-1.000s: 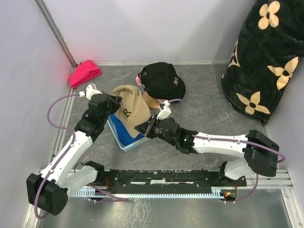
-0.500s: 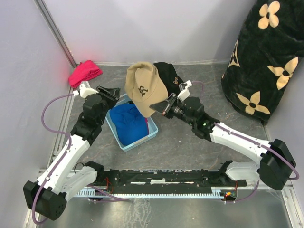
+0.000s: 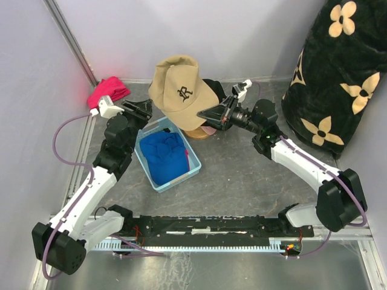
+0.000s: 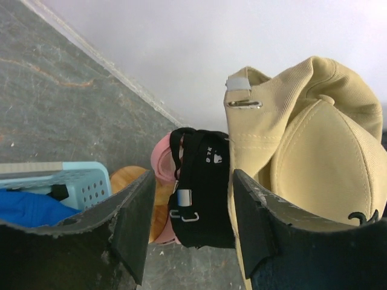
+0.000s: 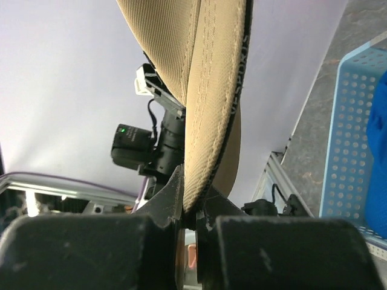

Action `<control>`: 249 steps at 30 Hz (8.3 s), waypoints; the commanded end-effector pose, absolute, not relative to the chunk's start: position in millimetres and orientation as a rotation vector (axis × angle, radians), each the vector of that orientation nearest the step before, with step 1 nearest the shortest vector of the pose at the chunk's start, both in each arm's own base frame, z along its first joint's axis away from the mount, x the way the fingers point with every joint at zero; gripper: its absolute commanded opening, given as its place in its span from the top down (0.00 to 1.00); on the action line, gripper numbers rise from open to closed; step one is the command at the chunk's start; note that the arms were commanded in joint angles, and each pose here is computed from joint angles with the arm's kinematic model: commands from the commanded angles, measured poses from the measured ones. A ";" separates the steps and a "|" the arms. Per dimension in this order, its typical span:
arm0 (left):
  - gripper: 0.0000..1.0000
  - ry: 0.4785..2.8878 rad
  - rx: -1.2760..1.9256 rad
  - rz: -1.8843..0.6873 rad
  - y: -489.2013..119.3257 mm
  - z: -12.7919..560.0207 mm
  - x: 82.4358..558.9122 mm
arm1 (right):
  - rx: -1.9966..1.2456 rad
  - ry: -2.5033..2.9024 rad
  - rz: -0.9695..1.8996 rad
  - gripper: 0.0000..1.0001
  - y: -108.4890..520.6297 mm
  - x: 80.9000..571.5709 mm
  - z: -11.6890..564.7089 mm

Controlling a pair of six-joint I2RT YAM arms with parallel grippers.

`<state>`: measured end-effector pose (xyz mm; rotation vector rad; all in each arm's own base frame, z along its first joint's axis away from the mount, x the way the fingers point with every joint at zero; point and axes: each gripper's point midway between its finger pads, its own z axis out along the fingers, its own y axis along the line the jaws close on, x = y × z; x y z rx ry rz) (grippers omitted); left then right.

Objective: Stack the hats
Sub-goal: Pick up the hat from the bin, then stack the hat on the hat.

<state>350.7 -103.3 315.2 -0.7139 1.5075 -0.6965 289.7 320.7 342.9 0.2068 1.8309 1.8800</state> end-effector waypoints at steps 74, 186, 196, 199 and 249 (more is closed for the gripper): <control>0.89 0.866 -0.226 -2.050 -161.5 434.5 354.3 | -0.121 1.546 2.210 0.98 250.3 265.8 378.9; 0.97 1.773 -0.731 -1.068 -181.1 169.5 503.0 | 0.914 2.208 1.127 0.75 129.5 452.6 61.1; 0.95 1.799 -0.719 -1.119 -189.8 167.8 504.5 | 0.878 2.234 1.065 0.56 125.7 450.1 62.0; 0.93 1.803 -0.716 -1.130 -191.7 168.4 503.7 | 0.845 2.239 1.010 0.51 120.3 449.1 72.8; 0.53 1.737 -0.731 -1.257 -171.1 188.0 492.8 | 0.721 1.699 1.562 0.79 192.0 453.1 182.8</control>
